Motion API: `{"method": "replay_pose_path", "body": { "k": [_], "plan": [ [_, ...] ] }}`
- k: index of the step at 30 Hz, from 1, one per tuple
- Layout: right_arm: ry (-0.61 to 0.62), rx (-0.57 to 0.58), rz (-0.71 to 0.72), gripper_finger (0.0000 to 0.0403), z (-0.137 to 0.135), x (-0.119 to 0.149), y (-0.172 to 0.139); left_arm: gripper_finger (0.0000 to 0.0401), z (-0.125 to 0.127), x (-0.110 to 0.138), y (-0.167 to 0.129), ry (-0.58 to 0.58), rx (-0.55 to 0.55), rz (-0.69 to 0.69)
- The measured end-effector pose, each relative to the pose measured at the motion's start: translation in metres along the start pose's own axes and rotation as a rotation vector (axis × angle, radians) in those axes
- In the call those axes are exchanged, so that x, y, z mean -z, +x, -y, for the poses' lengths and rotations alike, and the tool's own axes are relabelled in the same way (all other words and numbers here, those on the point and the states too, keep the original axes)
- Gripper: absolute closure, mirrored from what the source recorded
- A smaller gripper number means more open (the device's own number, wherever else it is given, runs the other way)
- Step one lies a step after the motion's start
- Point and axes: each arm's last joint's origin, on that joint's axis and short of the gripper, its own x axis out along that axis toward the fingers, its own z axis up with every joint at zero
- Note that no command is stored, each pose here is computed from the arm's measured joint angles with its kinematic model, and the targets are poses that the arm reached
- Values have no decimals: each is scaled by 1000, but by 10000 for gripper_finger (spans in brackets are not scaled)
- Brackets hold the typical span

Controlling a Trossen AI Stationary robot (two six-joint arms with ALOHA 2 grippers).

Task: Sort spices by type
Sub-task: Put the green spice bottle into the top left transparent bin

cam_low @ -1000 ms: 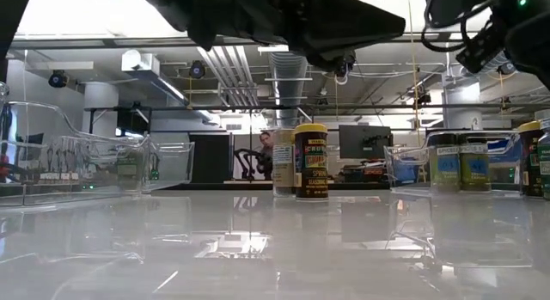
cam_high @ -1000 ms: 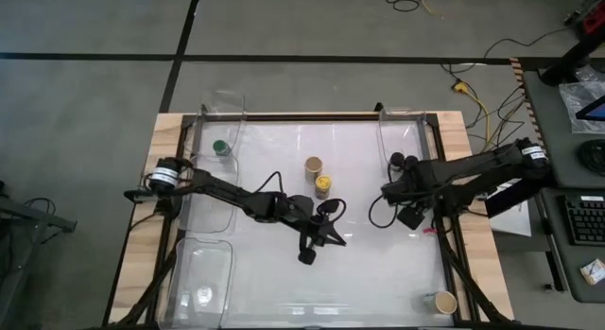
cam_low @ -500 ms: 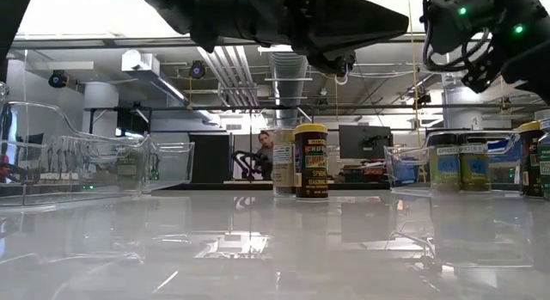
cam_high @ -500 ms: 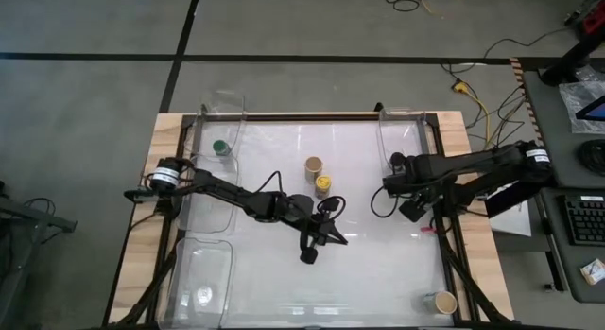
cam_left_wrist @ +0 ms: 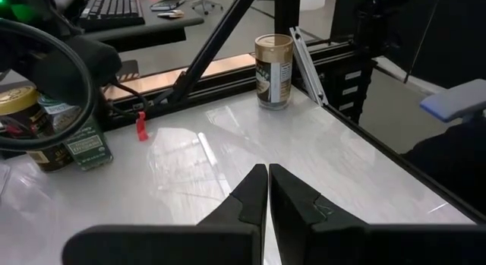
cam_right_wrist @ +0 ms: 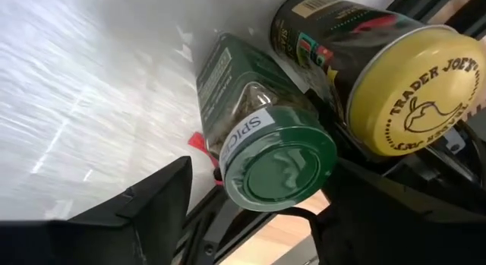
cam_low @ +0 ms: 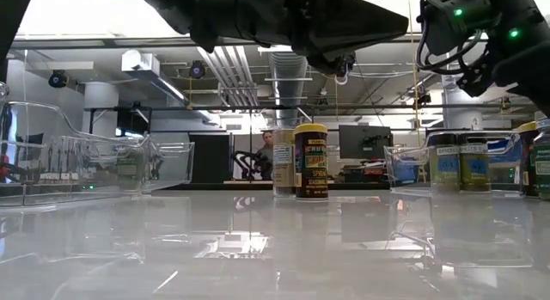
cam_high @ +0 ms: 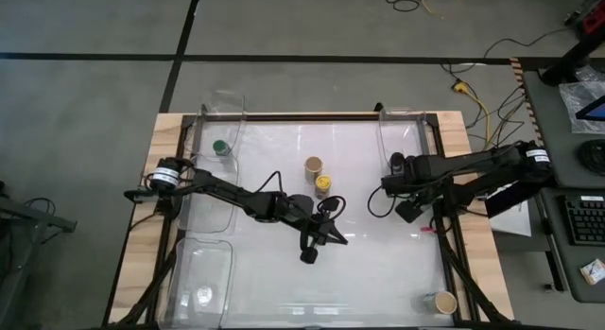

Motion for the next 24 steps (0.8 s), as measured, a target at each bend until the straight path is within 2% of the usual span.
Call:
{"method": "replay_pose_path", "body": {
  "k": [13, 24],
  "plan": [
    [87, -59, 43, 149, -5, -5, 0, 401, 1, 2, 0, 4, 3, -16],
    [47, -186, 93, 173, -17, -12, -2, 401, 4, 11, -2, -1, 10, -41]
  ]
}}
